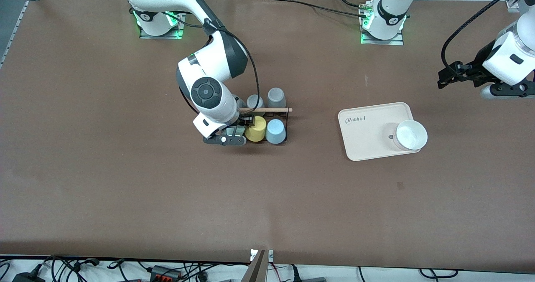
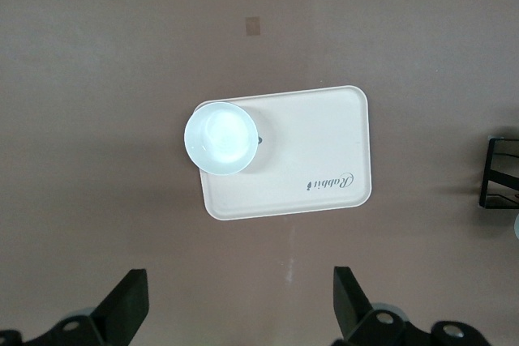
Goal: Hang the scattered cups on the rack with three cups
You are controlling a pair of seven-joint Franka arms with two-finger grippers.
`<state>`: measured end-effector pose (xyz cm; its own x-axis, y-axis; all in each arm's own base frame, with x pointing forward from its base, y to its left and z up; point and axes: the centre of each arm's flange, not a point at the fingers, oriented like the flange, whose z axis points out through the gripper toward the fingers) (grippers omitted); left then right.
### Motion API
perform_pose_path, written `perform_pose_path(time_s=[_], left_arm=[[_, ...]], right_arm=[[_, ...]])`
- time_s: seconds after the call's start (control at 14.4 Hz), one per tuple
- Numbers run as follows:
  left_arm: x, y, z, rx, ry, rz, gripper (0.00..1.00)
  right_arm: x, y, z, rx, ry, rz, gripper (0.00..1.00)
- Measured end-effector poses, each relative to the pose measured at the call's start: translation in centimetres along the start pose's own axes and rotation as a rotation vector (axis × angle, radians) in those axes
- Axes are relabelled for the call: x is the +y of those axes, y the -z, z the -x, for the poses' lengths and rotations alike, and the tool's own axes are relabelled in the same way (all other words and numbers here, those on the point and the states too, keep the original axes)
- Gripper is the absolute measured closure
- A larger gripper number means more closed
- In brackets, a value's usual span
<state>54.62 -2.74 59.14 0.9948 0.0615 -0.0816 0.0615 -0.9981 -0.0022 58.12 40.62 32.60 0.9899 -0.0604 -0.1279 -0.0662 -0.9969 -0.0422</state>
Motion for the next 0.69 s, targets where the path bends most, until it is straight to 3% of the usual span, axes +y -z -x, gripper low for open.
perform_pose_path(time_s=[0.42,0.69], left_arm=[[0.1,0.0,0.0,-0.001,-0.001,0.001,0.0],[0.2,-0.2,0.3,-0.023,-0.005,-0.002,0.0]], right_arm=[[3.4,6.5,-2.2,0.086,-0.06,-0.029,0.0],[9.7,11.2,-5.5,0.157,-0.159,-0.02,0.0]])
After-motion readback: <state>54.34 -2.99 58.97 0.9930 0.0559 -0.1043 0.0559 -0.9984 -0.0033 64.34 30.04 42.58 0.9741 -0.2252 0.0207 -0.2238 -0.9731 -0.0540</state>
